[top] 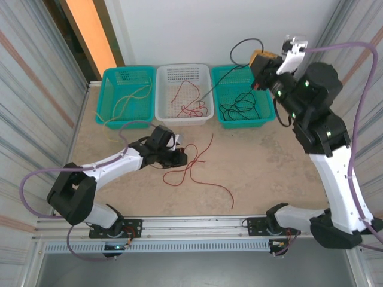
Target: Untangle the cables
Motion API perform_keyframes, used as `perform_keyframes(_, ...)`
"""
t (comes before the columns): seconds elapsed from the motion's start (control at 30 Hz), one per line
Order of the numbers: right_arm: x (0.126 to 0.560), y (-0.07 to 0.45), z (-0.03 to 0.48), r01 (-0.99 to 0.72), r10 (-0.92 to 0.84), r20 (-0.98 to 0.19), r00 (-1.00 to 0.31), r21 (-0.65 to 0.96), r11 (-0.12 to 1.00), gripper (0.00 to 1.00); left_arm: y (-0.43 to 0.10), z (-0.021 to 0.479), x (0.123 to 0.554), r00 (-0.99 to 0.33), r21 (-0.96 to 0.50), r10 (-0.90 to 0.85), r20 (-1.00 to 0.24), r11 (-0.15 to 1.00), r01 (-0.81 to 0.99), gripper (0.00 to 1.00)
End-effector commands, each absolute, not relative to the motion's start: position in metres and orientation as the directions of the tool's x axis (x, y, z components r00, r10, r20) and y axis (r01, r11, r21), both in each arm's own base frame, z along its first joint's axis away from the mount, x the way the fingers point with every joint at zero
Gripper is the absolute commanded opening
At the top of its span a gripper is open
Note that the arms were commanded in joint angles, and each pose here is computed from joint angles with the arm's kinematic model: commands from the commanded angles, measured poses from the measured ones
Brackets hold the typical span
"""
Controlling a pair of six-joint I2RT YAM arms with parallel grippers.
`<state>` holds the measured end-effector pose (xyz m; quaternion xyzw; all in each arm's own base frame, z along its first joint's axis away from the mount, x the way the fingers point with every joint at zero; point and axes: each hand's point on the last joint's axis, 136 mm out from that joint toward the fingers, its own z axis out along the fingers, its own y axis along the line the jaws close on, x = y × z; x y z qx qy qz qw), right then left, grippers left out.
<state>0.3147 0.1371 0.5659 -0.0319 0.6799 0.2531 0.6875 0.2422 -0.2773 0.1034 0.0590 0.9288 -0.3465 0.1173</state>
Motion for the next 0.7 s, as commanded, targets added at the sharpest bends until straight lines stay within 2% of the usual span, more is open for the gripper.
perform_keyframes(0.0, 0.355, 0.127, 0.533, -0.322, 0.323, -0.930, -0.173, 0.363, 0.874, 0.00, -0.277, 0.109, 0.240, -0.964, -0.646, 0.011, -0.267, 0.740, 0.188, 0.00)
perform_keyframes(0.17, 0.423, 0.102, 0.470, -0.201, 0.338, -0.889, -0.309, 0.408, 0.890, 0.00, -0.281, 0.146, 0.242, -0.937, -0.675, 0.007, -0.348, 0.692, 0.256, 0.00)
perform_keyframes(0.3, 0.475, 0.077, 0.399, -0.076, 0.370, -0.819, -0.439, 0.445, 0.893, 0.00, -0.287, 0.192, 0.242, -0.902, -0.691, 0.006, -0.432, 0.641, 0.335, 0.00)
perform_keyframes(0.33, 0.485, 0.072, 0.380, -0.050, 0.384, -0.793, -0.472, 0.459, 0.887, 0.08, -0.288, 0.206, 0.241, -0.888, -0.693, 0.004, -0.459, 0.625, 0.361, 0.00)
perform_keyframes(0.37, 0.492, 0.068, 0.364, -0.030, 0.396, -0.769, -0.501, 0.473, 0.880, 0.20, -0.289, 0.219, 0.241, -0.876, -0.694, 0.000, -0.482, 0.611, 0.381, 0.00)
perform_keyframes(0.43, 0.500, 0.062, 0.331, 0.015, 0.413, -0.717, -0.562, 0.490, 0.872, 0.56, -0.290, 0.248, 0.241, -0.847, -0.691, -0.013, -0.531, 0.585, 0.424, 0.00)
perform_keyframes(0.53, 0.492, 0.069, 0.308, 0.015, 0.396, -0.690, -0.606, 0.487, 0.873, 0.57, -0.291, 0.292, 0.242, -0.798, -0.676, -0.027, -0.602, 0.549, 0.491, 0.00)
perform_keyframes(0.67, 0.455, 0.083, 0.311, -0.014, 0.348, -0.726, -0.593, 0.442, 0.897, 0.59, -0.289, 0.346, 0.252, -0.717, -0.613, -0.034, -0.696, 0.548, 0.569, 0.00)
